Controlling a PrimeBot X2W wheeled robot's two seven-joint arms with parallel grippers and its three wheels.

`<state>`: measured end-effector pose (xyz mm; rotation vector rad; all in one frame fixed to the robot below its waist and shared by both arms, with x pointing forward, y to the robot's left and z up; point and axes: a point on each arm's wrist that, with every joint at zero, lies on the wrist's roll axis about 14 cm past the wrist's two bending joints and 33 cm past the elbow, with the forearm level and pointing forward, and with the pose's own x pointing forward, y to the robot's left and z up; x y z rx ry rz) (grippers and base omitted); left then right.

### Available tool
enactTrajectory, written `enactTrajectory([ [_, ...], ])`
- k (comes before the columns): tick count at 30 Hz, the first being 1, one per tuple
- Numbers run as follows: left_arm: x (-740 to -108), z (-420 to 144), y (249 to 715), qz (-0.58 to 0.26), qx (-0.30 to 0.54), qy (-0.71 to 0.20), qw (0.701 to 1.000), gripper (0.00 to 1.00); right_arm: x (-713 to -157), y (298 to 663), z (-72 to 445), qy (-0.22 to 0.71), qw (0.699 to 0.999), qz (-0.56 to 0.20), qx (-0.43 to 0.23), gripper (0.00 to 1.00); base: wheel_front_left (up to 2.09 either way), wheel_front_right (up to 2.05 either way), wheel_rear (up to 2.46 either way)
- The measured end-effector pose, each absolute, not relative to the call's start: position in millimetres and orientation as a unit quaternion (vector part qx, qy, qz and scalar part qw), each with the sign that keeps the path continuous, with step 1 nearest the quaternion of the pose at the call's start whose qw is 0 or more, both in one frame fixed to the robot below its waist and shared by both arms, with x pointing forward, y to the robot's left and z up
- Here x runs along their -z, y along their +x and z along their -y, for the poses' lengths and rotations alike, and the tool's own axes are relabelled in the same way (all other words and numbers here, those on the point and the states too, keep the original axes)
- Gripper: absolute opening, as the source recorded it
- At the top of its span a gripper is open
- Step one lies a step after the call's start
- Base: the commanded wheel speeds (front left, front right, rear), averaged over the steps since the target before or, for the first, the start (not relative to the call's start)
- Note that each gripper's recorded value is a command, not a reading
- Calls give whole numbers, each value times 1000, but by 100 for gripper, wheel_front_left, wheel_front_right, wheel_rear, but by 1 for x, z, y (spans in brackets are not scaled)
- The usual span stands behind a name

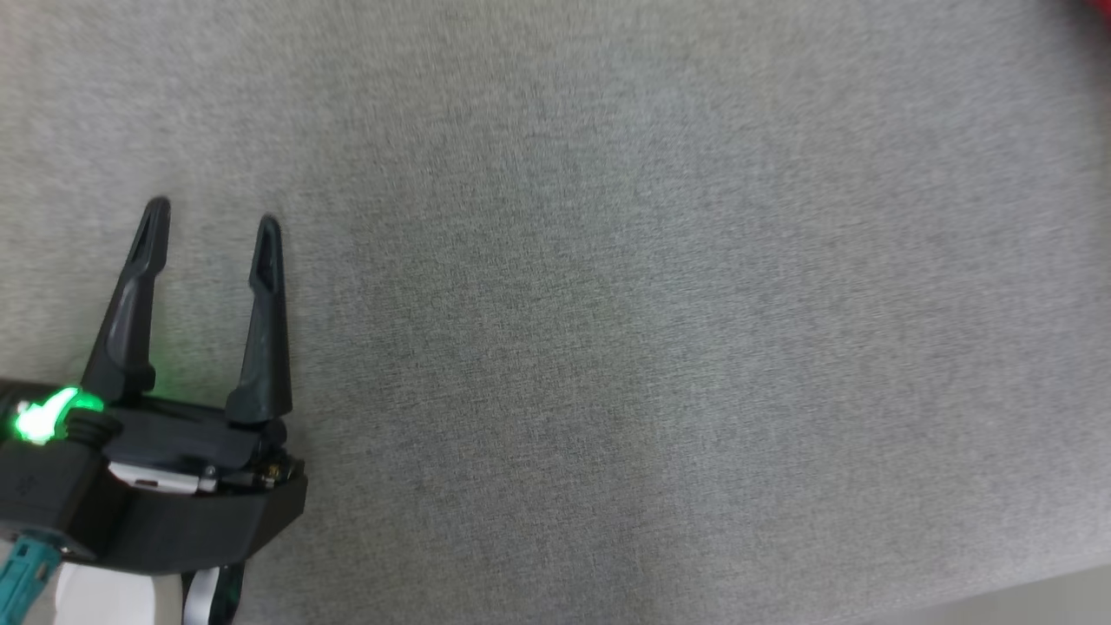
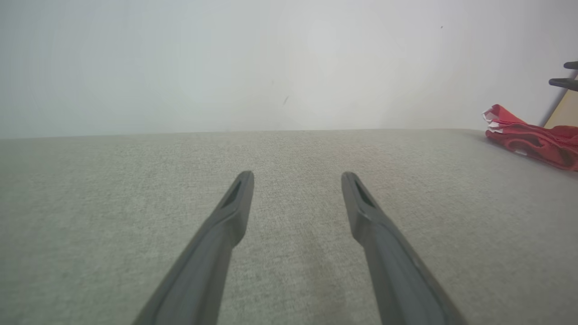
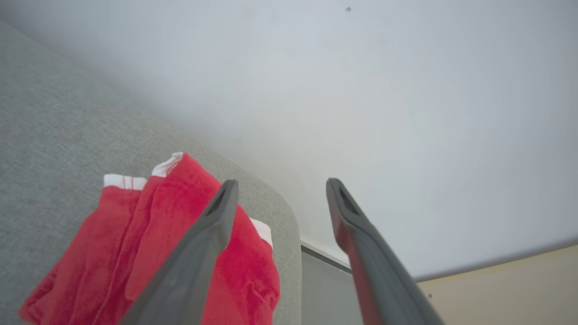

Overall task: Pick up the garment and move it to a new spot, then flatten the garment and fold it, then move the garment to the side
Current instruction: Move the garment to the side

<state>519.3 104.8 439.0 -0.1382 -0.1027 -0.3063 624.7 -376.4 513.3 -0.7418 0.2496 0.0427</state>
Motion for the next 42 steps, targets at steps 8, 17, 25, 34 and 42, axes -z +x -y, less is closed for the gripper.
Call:
enactTrajectory([
  [8, -464, -130, 497, 54, 108, -69, 990, 100, -527, 598, 322, -243, 969, -28, -37, 100, 0, 0, 0],
  [17, -494, -144, 460, 61, 89, -65, 992, 100, -526, 525, 268, -129, 990, 15, -49, 100, 0, 0, 0],
  [25, -516, -154, 432, 74, 73, -65, 992, 100, -548, 459, 247, -54, 995, 75, -32, 100, 0, 0, 0],
  [34, -520, -172, 402, 69, 47, -61, 995, 100, -543, 404, 226, -14, 996, 84, -31, 100, 0, 0, 0],
  [42, -520, -193, 378, 66, 15, -56, 996, 100, -530, 373, 205, 23, 997, 68, -31, 100, 0, 0, 0],
])
